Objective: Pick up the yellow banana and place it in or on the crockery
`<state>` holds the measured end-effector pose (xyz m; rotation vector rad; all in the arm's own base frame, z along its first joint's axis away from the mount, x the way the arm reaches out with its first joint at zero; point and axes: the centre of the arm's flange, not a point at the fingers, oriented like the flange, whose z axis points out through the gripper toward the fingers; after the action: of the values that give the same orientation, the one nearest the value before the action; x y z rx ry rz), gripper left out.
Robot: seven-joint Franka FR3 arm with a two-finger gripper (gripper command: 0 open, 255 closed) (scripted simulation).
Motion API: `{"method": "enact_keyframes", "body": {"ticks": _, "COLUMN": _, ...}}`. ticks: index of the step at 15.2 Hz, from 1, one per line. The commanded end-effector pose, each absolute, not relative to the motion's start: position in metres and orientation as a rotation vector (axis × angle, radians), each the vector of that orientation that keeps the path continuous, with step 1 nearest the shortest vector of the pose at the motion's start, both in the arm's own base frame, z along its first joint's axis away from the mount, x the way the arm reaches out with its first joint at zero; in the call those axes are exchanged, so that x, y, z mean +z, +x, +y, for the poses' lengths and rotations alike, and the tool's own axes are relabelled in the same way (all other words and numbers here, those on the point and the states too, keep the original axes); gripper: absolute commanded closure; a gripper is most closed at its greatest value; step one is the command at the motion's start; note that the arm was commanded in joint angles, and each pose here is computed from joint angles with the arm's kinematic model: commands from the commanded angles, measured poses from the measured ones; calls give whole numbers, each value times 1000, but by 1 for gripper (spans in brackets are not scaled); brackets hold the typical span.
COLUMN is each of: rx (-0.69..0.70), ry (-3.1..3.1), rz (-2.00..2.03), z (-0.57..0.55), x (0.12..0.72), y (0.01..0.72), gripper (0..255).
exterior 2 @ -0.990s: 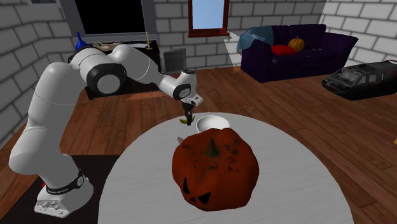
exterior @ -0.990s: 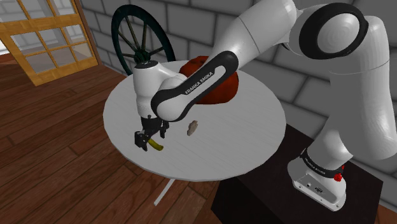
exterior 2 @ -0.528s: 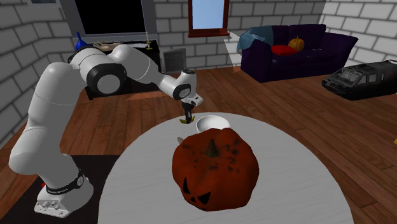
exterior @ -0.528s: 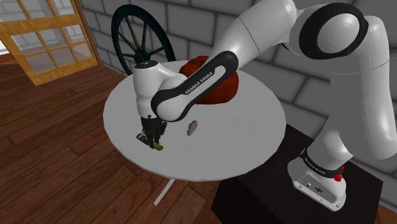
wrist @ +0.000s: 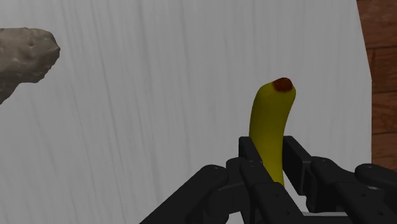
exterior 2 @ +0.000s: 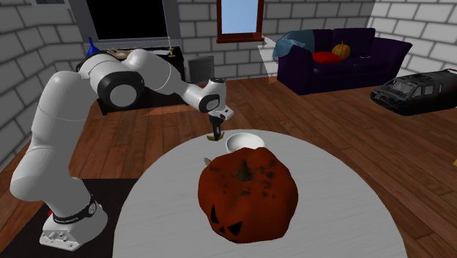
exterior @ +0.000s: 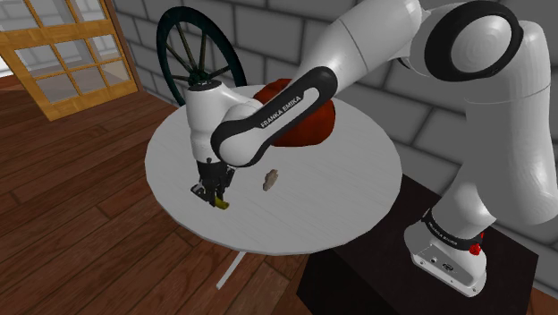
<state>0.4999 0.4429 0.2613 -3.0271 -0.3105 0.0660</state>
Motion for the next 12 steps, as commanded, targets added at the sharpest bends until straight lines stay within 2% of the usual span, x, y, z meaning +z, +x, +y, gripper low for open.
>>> {"method": "enact_keyframes", "body": {"ticks": 1, "rx": 66, "ry": -3027, "rz": -311, "z": 443, "x": 271, "y": 499, "gripper": 255}}
{"method": "enact_keyframes", "body": {"ticks": 12, "rx": 66, "ry": -3027, "rz": -311, "z": 443, "x": 329, "y": 499, "gripper": 255}}
